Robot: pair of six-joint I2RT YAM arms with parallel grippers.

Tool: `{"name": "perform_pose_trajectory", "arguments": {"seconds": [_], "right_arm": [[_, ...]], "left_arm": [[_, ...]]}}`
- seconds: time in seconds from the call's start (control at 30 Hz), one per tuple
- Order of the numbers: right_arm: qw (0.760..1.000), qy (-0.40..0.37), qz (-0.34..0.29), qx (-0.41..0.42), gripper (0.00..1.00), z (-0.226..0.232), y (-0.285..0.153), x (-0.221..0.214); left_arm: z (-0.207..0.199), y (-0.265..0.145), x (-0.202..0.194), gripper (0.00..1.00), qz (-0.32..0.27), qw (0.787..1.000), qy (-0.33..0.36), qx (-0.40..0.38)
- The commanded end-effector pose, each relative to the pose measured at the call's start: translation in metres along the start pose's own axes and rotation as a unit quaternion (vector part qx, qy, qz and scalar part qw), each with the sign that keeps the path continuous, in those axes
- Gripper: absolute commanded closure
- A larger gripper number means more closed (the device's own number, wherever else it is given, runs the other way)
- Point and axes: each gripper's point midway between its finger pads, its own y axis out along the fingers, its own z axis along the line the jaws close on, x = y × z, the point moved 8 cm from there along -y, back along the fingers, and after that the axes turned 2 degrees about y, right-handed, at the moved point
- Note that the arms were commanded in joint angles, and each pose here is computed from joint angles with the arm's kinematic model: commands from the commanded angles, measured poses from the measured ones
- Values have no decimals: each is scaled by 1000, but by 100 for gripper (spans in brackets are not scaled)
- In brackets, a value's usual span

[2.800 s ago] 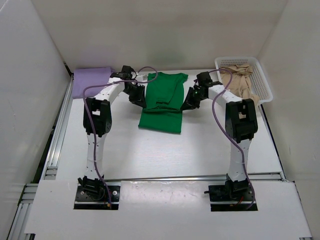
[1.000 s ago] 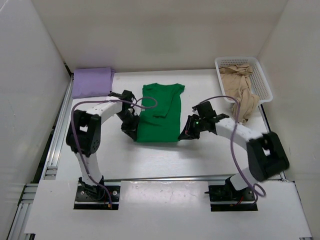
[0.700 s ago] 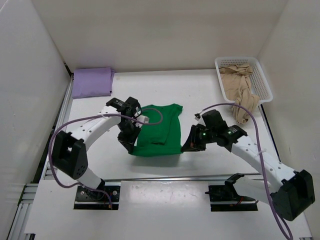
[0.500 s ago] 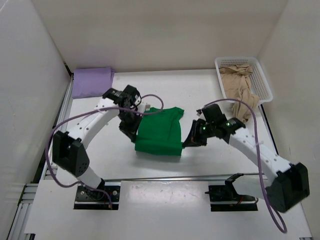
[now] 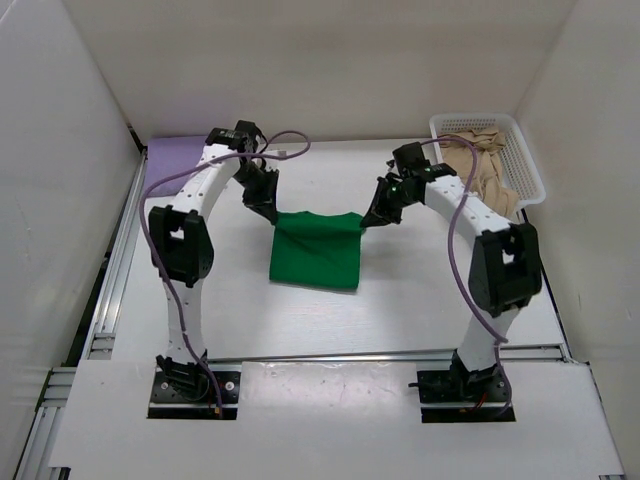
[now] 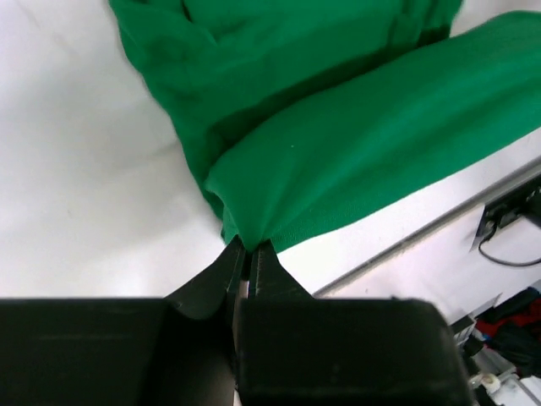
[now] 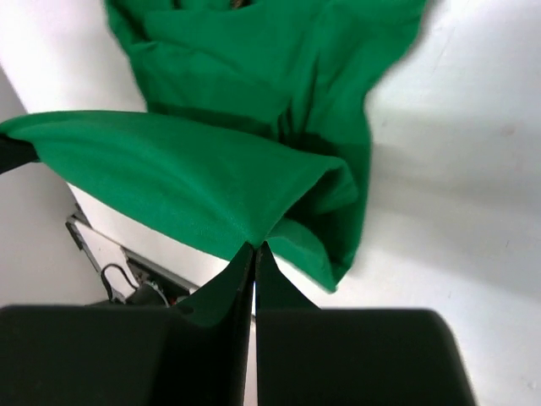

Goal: Fold and stack the t-shirts
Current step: Fold the long partially folded tshirt into a neat square

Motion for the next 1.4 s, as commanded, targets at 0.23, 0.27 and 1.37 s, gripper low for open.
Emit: {"name": "perform_pose_trajectory", "arguments": {"seconds": [0.23,0.27,1.37], "right_arm": [[998,43,-22,-43,98,-24,38,60],[998,49,-28,-39,92,-22,38,62],[983,109,-120,-81,100,-31,108,98]], "left_arm": [[29,29,47,69,-57,998,15,9],[31,35,50,64,-60,998,16,9],[13,82,96,21,-162,976,98,104]]}}
